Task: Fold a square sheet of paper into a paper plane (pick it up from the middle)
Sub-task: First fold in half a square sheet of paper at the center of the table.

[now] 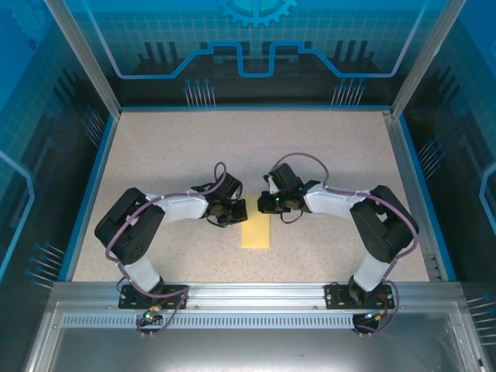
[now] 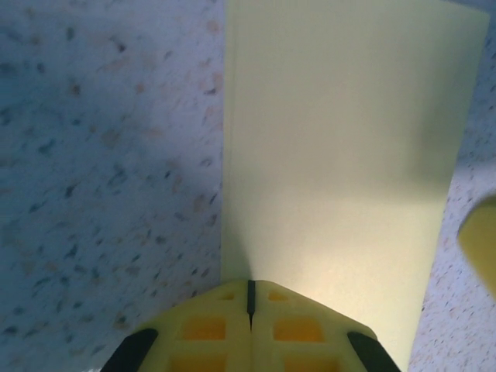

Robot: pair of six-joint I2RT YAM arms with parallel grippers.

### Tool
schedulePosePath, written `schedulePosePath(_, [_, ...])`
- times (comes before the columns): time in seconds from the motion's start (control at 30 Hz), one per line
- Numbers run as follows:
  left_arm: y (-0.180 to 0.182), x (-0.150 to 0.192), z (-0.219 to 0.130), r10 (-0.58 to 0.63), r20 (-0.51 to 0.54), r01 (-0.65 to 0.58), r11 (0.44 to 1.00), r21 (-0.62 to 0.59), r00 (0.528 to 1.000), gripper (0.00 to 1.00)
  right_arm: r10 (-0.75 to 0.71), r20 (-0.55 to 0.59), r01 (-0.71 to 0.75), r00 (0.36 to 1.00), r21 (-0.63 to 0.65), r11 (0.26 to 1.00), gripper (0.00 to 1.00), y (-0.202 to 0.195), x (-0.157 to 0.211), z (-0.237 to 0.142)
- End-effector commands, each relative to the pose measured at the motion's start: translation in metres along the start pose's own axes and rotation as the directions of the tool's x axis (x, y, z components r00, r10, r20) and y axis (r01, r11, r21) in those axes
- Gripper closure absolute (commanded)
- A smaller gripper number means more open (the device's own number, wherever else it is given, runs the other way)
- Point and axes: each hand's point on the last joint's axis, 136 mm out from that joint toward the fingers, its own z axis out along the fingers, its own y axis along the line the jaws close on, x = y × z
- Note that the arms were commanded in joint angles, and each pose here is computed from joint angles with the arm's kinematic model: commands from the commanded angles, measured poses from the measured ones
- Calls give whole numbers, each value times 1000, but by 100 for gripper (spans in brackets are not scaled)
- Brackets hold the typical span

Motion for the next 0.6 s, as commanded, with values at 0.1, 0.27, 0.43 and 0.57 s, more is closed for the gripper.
schedulePosePath(0.1, [-13, 8, -34, 23, 10, -23, 999, 26, 1000, 85, 53, 11, -54, 999, 203, 978, 92, -40, 0, 0])
schedulePosePath(0.27, [-27, 19, -45, 9, 25, -12, 993, 115, 1000, 74, 105, 33, -110, 994, 312, 944, 92, -63, 10, -11])
schedulePosePath(0.43, [-37, 33, -54, 15, 37, -20, 987, 157, 999, 71, 130, 56, -141, 990, 306, 941, 92, -64, 14, -20])
schedulePosePath(0.57, [-34, 36, -62, 8, 70, -18, 988, 154, 998, 71, 76, 91, -90, 993, 166, 982, 92, -31, 0, -26])
